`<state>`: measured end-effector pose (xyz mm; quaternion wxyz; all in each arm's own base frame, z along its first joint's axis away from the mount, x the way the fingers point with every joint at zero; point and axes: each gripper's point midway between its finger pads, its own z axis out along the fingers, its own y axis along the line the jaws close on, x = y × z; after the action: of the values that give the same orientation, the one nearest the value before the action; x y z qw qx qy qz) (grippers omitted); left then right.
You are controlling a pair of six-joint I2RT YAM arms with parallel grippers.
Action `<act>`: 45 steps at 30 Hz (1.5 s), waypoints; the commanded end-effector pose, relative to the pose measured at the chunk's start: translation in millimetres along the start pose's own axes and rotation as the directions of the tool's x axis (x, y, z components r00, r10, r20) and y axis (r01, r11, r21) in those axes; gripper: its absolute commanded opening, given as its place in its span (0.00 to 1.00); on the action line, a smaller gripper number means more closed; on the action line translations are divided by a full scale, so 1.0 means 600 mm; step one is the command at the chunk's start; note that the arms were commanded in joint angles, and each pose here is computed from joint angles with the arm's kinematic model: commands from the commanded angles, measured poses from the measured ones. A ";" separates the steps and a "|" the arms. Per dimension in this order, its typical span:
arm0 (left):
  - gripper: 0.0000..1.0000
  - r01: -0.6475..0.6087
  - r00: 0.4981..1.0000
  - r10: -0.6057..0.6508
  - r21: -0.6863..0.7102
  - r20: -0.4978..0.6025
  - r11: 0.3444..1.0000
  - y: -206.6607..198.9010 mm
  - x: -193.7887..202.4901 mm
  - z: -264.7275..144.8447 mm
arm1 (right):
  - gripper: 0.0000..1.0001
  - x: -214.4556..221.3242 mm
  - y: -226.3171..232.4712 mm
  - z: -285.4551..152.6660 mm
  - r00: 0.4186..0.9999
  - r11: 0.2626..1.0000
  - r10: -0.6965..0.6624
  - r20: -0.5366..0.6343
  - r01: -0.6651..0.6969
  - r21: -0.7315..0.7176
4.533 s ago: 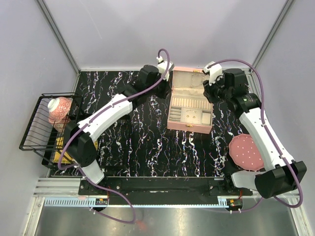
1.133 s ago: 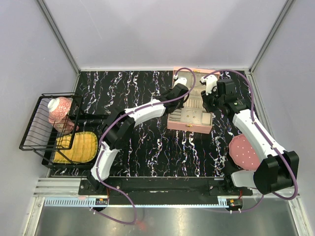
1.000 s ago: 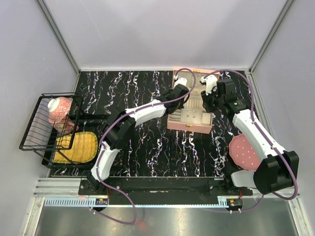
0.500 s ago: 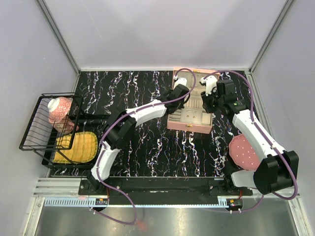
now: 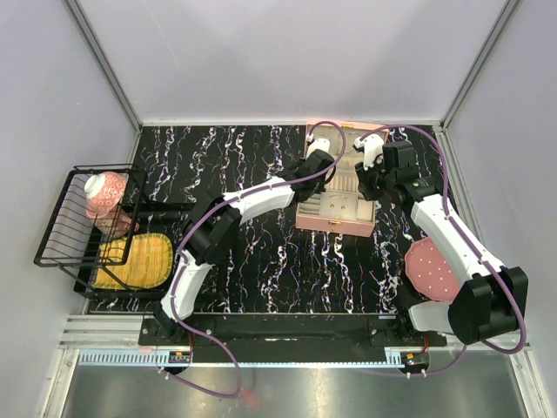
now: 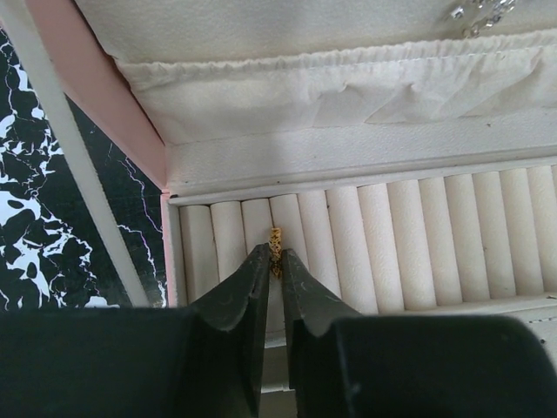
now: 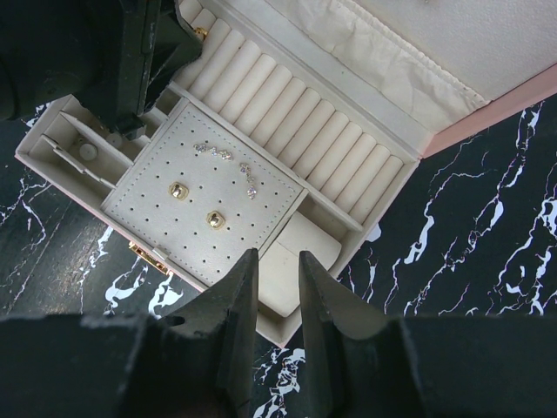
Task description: Organize the mixed jewelry
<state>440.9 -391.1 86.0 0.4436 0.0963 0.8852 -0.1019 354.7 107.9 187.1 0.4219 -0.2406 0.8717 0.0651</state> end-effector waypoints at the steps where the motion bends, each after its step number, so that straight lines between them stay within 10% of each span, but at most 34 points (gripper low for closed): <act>1: 0.17 -0.029 0.997 0.031 0.020 -0.075 0.999 -0.002 0.038 -0.006 | 0.31 -0.016 0.001 0.000 0.999 1.000 0.007 0.040 -0.006 -0.009; 45: 0.37 -0.034 0.999 0.030 0.084 0.040 0.996 -0.017 -0.072 -0.036 | 0.32 -0.014 0.008 0.002 0.999 0.999 0.007 0.035 -0.006 -0.032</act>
<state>434.8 -389.8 92.8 0.4233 0.1377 0.8895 -0.1030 353.0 112.6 187.3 0.4209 -0.2429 0.8704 0.0786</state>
